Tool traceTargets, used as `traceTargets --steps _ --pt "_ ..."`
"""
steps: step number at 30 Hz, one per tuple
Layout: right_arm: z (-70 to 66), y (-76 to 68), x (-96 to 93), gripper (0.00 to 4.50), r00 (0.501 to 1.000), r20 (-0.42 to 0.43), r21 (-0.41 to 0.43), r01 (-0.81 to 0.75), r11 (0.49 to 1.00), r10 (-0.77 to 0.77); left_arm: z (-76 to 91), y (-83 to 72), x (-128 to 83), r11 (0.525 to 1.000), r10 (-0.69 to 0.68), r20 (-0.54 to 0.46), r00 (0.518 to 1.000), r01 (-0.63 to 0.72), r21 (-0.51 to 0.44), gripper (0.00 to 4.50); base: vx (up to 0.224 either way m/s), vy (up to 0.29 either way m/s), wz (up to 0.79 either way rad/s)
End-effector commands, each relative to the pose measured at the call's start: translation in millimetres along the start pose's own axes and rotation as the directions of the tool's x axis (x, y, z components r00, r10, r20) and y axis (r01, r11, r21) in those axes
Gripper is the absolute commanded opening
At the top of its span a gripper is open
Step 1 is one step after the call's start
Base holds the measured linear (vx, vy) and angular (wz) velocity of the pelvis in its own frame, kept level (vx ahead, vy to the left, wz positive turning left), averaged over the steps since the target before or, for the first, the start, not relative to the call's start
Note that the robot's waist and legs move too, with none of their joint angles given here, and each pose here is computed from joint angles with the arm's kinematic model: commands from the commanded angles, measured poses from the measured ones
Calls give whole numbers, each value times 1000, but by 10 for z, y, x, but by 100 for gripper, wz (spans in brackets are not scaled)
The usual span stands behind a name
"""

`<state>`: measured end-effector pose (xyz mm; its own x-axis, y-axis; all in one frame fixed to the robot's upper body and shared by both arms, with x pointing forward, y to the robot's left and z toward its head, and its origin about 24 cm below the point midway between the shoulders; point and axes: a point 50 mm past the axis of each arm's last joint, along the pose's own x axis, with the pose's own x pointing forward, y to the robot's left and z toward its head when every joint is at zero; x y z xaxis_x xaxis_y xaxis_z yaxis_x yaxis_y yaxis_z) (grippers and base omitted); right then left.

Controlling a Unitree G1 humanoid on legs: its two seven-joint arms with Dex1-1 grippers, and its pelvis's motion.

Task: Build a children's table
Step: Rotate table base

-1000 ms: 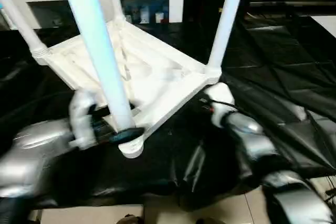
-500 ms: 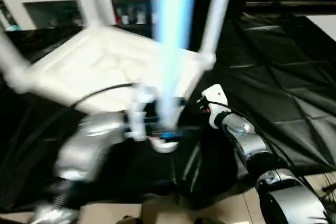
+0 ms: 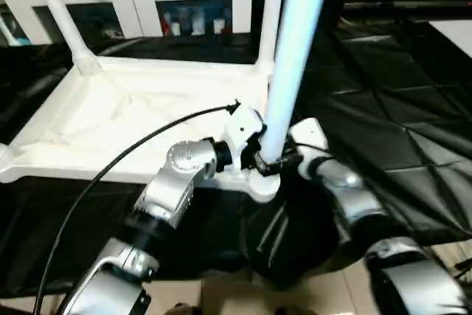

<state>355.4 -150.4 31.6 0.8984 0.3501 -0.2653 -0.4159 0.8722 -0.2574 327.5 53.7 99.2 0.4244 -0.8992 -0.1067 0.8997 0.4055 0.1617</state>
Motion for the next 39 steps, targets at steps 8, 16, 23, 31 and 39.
traceTargets --steps 8,16,23,31,39 --pt "12 -381 -265 382 996 63 -14 63 998 -62 -95 241 -95 989 144 -49 988 -146 -39 444 0 0 0" --pt "161 -313 -439 382 980 173 7 -99 995 96 26 -42 -307 986 -135 83 987 142 -82 444 0 0 0" --pt "307 -204 -538 382 925 176 -82 -328 941 337 -213 41 -912 980 -200 -151 968 198 -27 444 0 0 0" --pt "338 -84 -503 382 875 95 -174 -454 874 474 -273 451 -907 996 -73 -264 962 85 33 418 0 0 0" --pt "324 -99 -554 382 856 57 -184 -498 848 515 -234 439 -723 962 -264 -288 921 272 -12 368 0 0 0"
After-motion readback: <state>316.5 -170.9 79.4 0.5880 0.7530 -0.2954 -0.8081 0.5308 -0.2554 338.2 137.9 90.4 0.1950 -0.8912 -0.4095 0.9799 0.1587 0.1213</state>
